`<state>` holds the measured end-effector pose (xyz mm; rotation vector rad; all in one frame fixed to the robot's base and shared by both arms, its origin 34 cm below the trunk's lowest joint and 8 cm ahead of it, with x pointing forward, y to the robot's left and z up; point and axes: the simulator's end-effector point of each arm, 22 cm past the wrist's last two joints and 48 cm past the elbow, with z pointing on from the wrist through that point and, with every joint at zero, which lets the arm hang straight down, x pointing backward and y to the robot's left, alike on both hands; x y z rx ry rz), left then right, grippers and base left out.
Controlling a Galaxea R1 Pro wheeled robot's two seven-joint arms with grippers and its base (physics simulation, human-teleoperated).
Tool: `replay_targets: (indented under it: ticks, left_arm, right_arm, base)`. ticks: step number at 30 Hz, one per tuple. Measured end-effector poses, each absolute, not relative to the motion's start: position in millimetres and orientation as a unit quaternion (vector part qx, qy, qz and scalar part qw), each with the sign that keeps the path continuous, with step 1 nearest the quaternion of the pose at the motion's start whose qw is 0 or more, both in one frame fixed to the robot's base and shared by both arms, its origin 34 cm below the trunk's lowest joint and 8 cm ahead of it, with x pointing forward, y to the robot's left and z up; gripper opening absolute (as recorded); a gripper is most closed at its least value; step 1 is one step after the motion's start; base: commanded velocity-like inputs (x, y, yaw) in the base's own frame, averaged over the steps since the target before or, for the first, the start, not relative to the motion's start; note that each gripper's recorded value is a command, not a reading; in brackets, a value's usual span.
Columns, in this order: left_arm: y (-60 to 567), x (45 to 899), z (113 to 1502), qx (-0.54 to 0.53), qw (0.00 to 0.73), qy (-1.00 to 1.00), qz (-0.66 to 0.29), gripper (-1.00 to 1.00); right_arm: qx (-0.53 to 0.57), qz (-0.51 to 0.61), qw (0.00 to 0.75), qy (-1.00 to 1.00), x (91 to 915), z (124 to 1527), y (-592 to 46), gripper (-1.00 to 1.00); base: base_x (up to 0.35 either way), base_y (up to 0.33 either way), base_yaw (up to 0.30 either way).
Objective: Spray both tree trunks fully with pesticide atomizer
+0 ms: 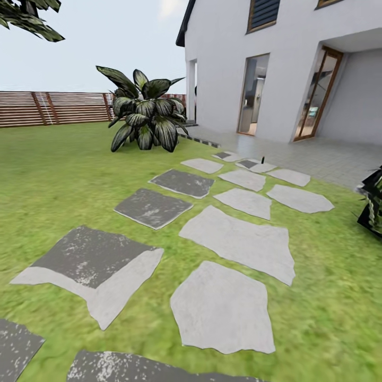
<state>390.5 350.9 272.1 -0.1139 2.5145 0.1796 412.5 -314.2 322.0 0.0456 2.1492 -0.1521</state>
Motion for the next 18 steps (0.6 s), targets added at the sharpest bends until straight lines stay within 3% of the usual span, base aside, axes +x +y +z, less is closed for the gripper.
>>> replay_targets:
  ticks: [18]
  left_arm:
    - [350.9, 390.7, 272.2, -0.043, 0.304, 0.949, 0.068, 1.00]
  right_arm:
    - [0.019, -0.062, 0.474, 0.878, 412.9, 322.3, -314.2, 1.00]
  base:
    - [0.339, 0.000, -0.017]
